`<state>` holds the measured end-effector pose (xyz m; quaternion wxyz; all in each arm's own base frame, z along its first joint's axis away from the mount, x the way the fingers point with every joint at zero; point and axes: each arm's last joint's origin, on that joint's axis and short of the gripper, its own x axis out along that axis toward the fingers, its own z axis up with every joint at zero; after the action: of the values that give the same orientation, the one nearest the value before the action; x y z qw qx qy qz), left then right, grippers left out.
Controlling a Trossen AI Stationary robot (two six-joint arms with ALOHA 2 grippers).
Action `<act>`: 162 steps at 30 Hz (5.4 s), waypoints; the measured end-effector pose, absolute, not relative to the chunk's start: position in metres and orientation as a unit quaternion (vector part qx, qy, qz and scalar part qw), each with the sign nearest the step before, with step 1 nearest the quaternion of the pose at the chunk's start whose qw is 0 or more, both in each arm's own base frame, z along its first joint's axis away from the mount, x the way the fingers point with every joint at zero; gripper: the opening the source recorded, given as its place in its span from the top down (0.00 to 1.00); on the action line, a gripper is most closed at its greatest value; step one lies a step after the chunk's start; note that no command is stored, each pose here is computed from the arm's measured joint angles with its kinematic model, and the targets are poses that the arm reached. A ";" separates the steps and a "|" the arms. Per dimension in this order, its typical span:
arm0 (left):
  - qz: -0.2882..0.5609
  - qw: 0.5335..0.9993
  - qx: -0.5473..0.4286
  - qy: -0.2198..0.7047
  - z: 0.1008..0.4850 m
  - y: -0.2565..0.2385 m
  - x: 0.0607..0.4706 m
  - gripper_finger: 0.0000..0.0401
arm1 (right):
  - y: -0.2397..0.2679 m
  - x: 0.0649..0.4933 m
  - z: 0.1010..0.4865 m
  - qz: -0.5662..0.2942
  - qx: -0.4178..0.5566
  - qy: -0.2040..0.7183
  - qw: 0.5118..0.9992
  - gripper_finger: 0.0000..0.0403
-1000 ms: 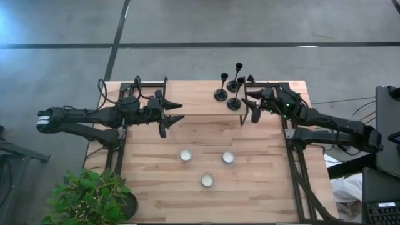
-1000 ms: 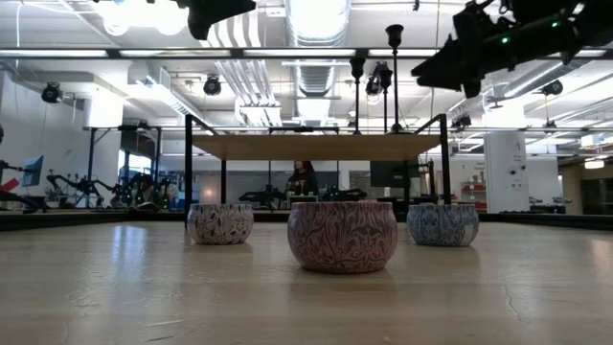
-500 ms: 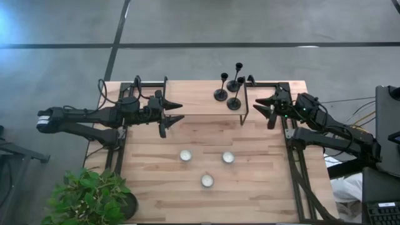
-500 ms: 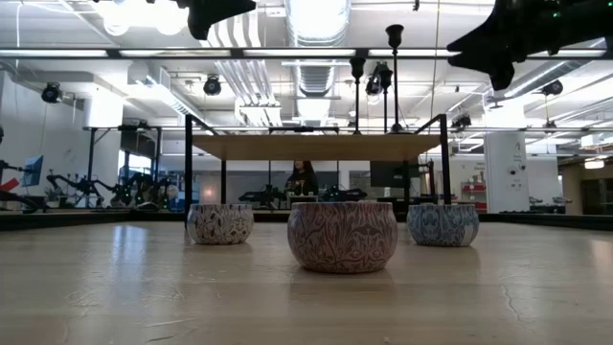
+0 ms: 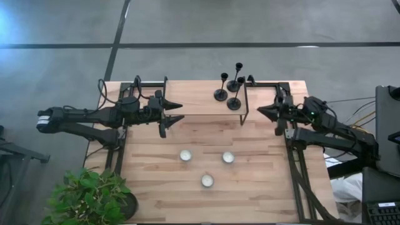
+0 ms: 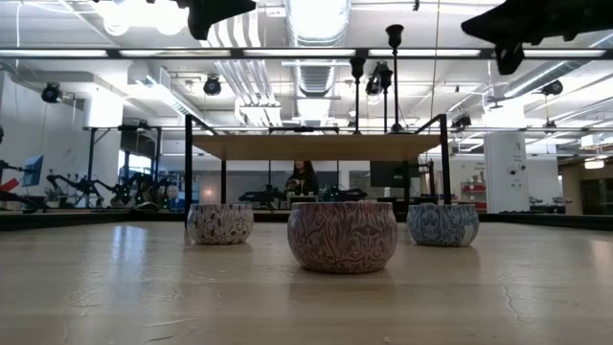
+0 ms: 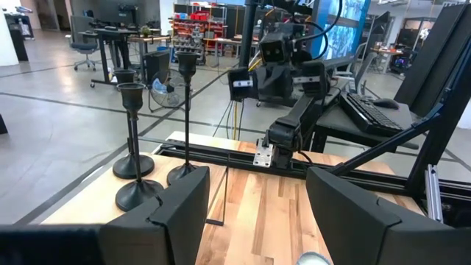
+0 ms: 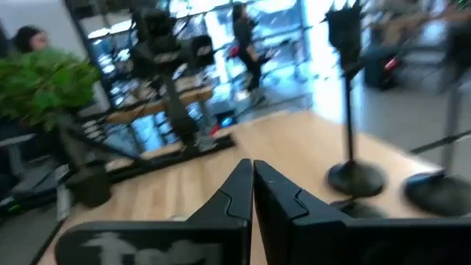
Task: Pick & Place candle stick holders
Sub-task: Put the white scented candle on the shelf
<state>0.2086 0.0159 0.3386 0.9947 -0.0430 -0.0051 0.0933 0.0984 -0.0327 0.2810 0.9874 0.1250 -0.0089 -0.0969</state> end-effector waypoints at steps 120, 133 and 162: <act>0.016 0.973 -0.220 -0.070 0.351 0.012 0.207 0.42 | -0.004 0.102 0.160 -0.026 0.105 0.039 0.993 0.98; -0.072 0.955 -0.138 0.254 0.317 0.000 0.224 0.42 | -0.004 0.102 0.161 -0.026 0.105 0.039 0.993 0.98; -0.097 0.840 0.002 0.534 0.256 -0.003 0.294 0.02 | -0.004 0.102 0.161 -0.026 0.105 0.039 0.993 0.98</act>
<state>0.2939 -0.0026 0.2559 0.8399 0.0016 0.5339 -0.0974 0.1025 -0.0043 0.1605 0.9934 0.1047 0.0386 -0.0261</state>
